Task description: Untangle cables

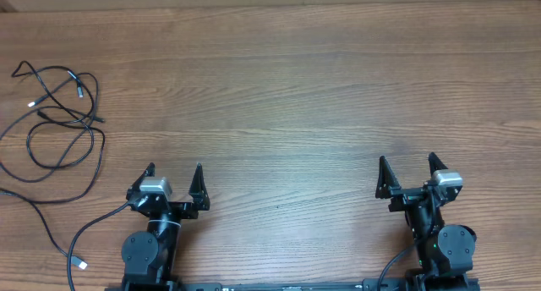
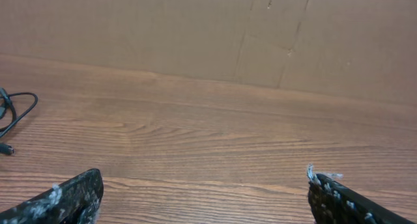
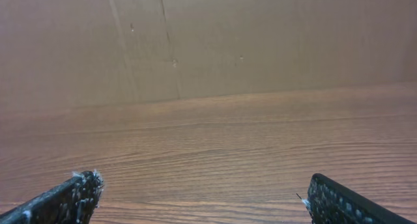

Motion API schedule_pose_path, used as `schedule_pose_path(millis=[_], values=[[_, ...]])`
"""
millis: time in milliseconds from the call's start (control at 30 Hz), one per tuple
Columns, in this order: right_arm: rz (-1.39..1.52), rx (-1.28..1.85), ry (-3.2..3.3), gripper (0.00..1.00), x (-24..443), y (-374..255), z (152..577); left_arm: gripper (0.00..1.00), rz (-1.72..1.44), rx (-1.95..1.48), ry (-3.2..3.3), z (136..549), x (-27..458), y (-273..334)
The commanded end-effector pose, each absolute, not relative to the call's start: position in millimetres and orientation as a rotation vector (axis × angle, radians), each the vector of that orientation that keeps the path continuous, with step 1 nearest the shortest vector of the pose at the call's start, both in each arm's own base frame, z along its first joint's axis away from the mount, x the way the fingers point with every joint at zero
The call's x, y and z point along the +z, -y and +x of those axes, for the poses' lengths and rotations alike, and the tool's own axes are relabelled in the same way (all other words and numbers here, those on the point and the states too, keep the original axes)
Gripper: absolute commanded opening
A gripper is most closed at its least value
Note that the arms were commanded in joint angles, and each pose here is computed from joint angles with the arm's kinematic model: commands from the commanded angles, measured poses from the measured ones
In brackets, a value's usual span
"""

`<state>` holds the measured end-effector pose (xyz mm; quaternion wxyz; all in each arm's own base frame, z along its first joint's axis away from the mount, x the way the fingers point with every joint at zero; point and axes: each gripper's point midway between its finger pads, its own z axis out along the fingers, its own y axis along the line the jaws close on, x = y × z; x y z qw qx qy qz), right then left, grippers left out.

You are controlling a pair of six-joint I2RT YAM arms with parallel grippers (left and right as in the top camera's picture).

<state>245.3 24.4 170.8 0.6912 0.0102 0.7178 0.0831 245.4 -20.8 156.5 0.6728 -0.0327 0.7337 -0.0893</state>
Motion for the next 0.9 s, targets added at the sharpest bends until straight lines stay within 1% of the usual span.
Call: schedule_pose_path(millis=[0,200,867], values=[[0.005,0.166,-1.599,1.00,169.1,-23.9,245.3,1.00,-0.069,-0.170,-1.649,245.5,155.9,17.3],[-0.040,0.122,-1.598,1.00,169.1,-23.9,245.3,1.00,-0.069,-0.170,-1.649,245.5,155.9,17.3],[-0.039,0.123,-1.596,1.00,169.5,-23.9,245.3,1.00,-0.069,-0.170,-1.649,245.5,155.8,17.4]])
